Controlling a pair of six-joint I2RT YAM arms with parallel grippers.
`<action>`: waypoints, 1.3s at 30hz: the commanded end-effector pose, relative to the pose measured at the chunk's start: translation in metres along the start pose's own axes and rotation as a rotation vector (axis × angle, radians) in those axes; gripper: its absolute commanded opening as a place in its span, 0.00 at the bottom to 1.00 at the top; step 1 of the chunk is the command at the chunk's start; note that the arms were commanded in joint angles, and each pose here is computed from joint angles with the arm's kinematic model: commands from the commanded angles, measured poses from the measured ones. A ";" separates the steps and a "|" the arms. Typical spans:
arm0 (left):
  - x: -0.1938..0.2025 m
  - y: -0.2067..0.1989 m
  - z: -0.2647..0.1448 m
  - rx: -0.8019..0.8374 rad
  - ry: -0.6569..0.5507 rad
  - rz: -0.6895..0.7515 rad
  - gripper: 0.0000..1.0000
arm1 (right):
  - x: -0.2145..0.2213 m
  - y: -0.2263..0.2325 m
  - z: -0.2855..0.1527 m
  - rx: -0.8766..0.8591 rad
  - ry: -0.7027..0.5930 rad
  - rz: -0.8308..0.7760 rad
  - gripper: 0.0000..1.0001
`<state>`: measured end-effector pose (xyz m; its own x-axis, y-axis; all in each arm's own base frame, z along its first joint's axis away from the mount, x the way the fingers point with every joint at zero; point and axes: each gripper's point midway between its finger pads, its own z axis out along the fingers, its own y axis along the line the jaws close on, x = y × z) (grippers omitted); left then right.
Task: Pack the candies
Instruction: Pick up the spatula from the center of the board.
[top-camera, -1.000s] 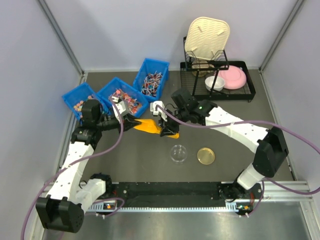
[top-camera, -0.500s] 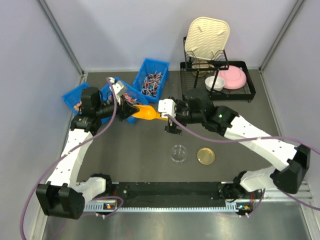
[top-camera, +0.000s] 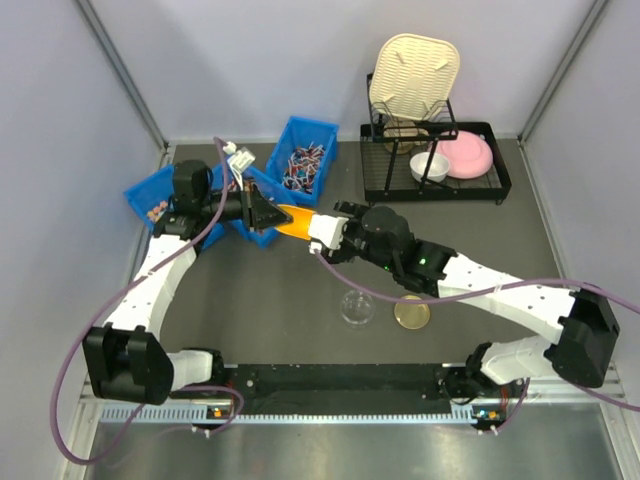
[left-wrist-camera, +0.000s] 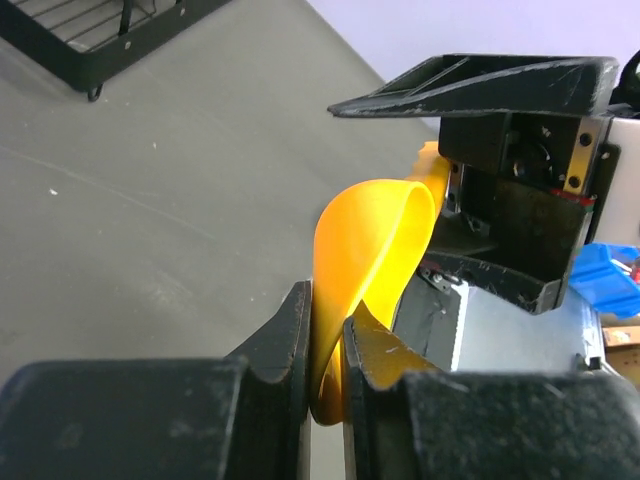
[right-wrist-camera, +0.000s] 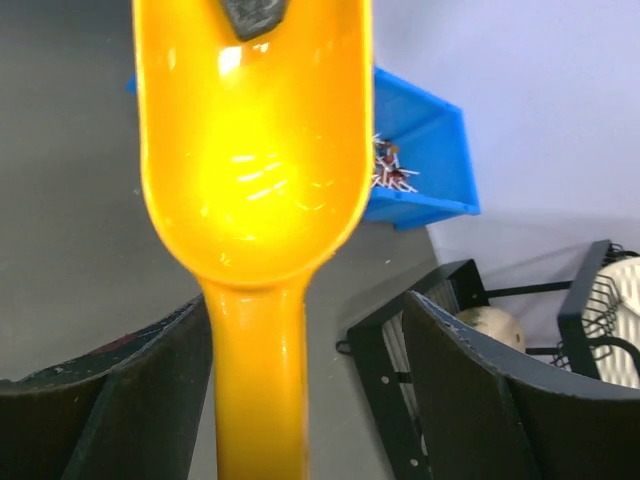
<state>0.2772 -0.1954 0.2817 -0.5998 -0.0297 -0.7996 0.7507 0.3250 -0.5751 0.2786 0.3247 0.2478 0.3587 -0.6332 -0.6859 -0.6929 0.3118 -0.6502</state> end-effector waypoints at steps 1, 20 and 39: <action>-0.005 -0.047 -0.008 0.222 0.000 0.006 0.00 | -0.020 -0.028 -0.009 0.134 -0.083 -0.004 0.69; 0.012 -0.026 0.000 0.207 0.009 -0.097 0.00 | -0.037 0.031 -0.028 -0.159 -0.220 0.002 0.51; 0.020 -0.023 0.000 0.205 0.004 -0.130 0.00 | -0.052 0.029 -0.018 -0.086 -0.233 -0.018 0.54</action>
<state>0.2638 -0.2007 0.2623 -0.7083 -0.0813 -0.7012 0.6779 0.1985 -0.7078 0.2337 0.3522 0.2560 0.4915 -0.4901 -0.7199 -0.7350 0.2100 -0.6447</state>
